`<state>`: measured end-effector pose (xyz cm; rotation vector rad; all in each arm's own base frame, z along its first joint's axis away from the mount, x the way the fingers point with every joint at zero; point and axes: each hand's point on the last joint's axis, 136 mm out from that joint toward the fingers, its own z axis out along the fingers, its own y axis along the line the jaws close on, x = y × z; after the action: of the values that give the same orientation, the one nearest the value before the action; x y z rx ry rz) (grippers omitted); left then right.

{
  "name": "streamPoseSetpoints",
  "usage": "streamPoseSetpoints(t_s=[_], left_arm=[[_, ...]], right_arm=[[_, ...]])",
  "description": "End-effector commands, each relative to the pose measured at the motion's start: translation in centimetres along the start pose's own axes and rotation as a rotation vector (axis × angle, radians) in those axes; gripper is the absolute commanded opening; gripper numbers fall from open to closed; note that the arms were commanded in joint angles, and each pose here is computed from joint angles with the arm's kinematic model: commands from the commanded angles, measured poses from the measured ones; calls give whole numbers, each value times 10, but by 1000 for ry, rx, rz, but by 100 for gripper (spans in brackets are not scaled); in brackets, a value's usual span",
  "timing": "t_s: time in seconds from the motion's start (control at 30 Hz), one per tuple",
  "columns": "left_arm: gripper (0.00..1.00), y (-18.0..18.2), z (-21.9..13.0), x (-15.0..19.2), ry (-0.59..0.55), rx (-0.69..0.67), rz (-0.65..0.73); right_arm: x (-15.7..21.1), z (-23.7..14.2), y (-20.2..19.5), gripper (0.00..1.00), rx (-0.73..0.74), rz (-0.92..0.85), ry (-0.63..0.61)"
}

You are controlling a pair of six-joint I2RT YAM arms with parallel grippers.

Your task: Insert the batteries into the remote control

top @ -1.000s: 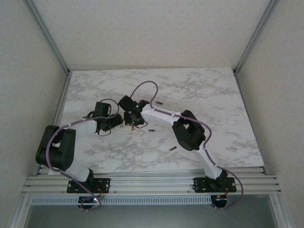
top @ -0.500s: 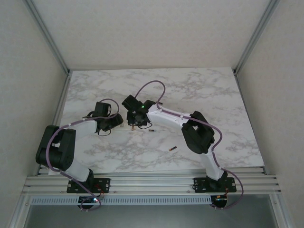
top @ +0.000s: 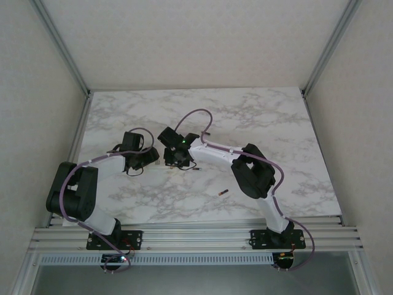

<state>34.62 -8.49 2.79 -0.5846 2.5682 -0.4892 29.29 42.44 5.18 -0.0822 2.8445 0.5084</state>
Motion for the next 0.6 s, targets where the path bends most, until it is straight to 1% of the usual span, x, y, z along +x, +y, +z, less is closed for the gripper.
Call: streamPoseSetpoints(t_s=[0.0, 0.57], left_arm=[[64, 1, -2, 4, 10, 0, -3], [64, 3, 1, 6, 16, -7, -3]], right_arm=[[8, 11, -1, 21, 17, 0, 23], [12, 24, -5, 17, 37, -10, 37]])
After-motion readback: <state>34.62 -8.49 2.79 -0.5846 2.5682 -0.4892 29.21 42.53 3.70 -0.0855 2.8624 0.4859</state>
